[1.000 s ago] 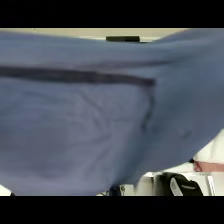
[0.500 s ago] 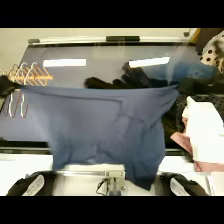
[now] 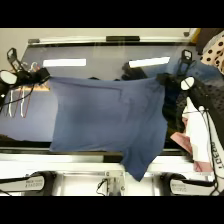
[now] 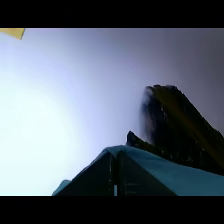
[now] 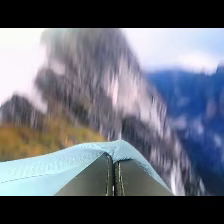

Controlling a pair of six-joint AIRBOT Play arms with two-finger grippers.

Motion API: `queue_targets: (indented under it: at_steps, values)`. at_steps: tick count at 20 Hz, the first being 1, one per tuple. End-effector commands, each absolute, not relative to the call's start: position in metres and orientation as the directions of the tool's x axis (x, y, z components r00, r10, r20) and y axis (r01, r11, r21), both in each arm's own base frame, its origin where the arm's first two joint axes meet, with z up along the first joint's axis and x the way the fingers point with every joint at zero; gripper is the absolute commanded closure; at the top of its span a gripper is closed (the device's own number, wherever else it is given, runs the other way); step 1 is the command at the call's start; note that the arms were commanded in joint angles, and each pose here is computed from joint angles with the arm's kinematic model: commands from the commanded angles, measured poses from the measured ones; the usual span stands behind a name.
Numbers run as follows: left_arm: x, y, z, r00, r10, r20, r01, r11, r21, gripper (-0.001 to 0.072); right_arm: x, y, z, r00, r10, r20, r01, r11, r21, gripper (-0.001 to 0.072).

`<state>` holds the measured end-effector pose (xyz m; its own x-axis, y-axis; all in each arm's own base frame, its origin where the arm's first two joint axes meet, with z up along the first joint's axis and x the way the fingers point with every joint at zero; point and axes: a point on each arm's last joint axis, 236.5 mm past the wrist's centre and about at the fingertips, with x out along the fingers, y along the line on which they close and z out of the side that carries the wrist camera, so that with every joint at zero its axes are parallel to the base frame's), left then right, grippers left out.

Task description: Fold the shirts.

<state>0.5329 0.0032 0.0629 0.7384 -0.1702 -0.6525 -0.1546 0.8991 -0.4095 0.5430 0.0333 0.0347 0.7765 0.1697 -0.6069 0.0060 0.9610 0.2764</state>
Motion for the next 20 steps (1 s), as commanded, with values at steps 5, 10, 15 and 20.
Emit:
queue_targets:
  at_steps: [5, 10, 15, 20]
  values:
    - [0.517, -0.004, -0.005, 0.564, -0.236, -0.792, -0.165, 0.907, -0.388, 0.0672, 0.506, 0.053, -0.014, 0.591, 0.261, -0.764, -0.004, 0.947, 0.320, 0.0637]
    - [0.437, -0.005, -0.027, 0.248, -0.353, -0.902, -0.152, 0.906, -0.396, 0.0672, 0.397, 0.056, -0.032, 0.183, 0.324, -0.928, 0.017, 0.943, 0.333, 0.0637]
    - [0.382, 0.002, -0.065, 0.052, -0.333, -0.942, -0.142, 0.931, -0.337, 0.0673, 0.353, 0.060, -0.056, 0.020, 0.339, -0.940, 0.077, 0.937, 0.340, 0.0637]
    - [0.376, 0.019, -0.071, 0.053, -0.334, -0.941, -0.174, 0.925, -0.338, 0.0674, 0.348, 0.052, -0.064, 0.007, 0.305, -0.952, 0.076, 0.949, 0.305, 0.0637]
